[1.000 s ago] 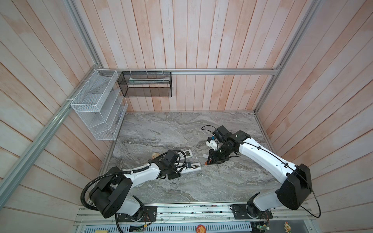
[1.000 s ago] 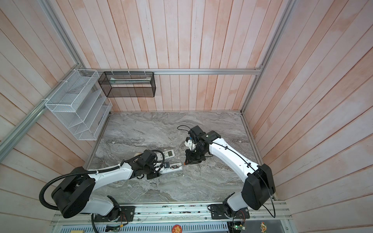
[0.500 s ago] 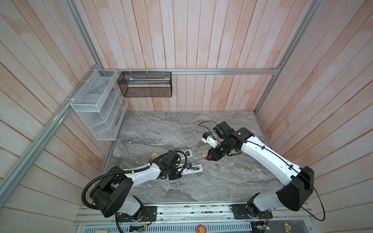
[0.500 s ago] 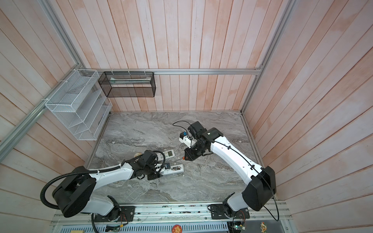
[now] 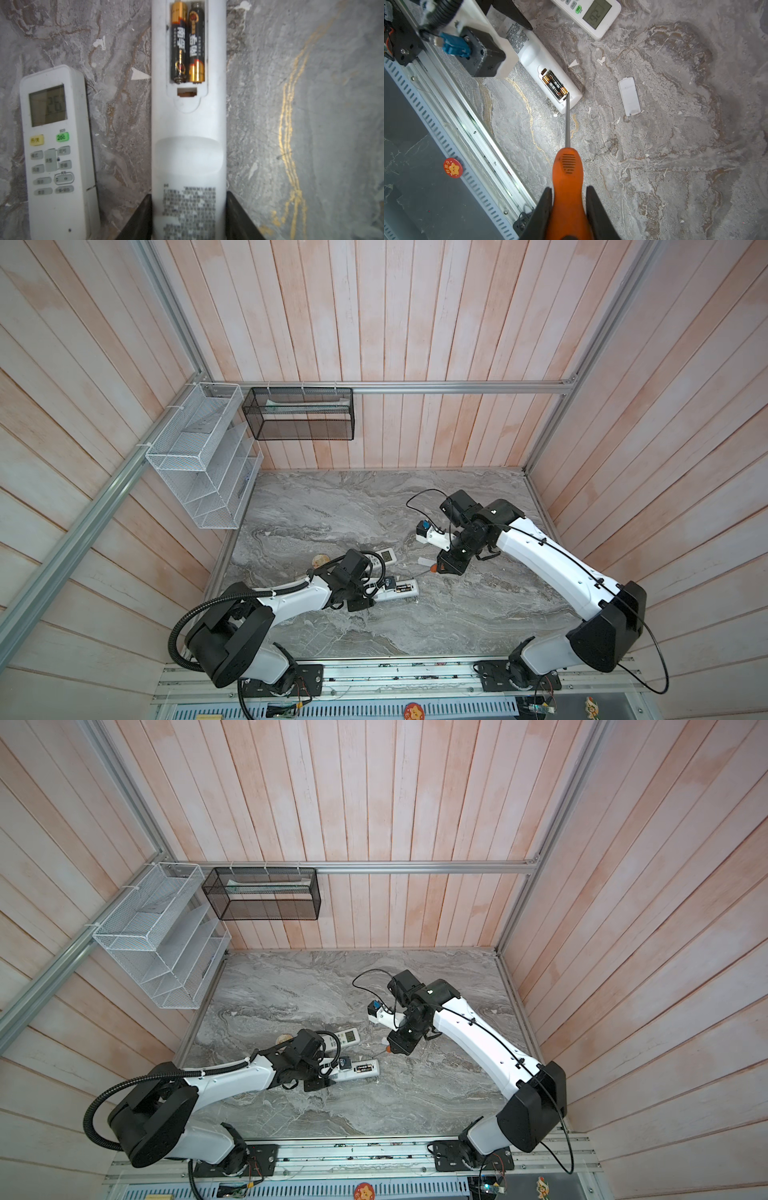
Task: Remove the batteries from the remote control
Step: 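Bring the screwdriver tip to the battery compartment with the right gripper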
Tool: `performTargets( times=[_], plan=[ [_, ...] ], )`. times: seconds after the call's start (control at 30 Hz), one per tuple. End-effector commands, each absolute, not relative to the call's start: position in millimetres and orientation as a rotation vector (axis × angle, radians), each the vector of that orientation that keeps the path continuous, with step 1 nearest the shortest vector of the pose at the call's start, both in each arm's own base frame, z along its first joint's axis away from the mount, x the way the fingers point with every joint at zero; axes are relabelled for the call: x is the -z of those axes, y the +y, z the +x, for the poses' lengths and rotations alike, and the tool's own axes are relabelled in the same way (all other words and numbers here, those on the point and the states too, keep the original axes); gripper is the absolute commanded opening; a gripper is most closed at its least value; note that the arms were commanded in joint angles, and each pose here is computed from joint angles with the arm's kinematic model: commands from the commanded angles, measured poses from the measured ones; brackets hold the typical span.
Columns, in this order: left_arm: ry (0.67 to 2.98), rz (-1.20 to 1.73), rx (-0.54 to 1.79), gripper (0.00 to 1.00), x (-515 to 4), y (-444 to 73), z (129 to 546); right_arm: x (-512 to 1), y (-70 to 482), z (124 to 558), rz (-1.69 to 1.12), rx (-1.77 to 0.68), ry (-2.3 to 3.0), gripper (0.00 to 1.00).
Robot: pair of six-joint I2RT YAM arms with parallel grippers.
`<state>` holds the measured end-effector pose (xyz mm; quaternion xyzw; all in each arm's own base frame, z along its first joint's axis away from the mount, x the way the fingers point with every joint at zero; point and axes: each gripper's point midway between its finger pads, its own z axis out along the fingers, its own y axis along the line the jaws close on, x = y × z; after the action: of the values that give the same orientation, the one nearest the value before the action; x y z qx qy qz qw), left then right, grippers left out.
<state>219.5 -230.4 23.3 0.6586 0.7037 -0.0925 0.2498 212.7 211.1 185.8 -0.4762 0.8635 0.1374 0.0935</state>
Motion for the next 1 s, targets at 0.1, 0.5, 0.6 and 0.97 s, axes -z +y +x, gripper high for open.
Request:
performTargets(
  times=[0.1,0.5,0.6,0.97],
  plan=[
    [2.034,1.937,0.285,0.26,10,-206,183,-184,223,200,-1.441,-0.541,2.522,0.0],
    [2.033,1.936,0.283,0.26,10,-206,184,-167,213,200,-1.374,-0.532,2.6,0.0],
    [2.032,1.937,0.283,0.26,10,-206,183,-164,212,202,-1.357,-0.536,2.611,0.0],
    [2.031,1.936,0.279,0.26,11,-206,184,-156,210,206,-1.342,-0.529,2.638,0.0]
  ],
)
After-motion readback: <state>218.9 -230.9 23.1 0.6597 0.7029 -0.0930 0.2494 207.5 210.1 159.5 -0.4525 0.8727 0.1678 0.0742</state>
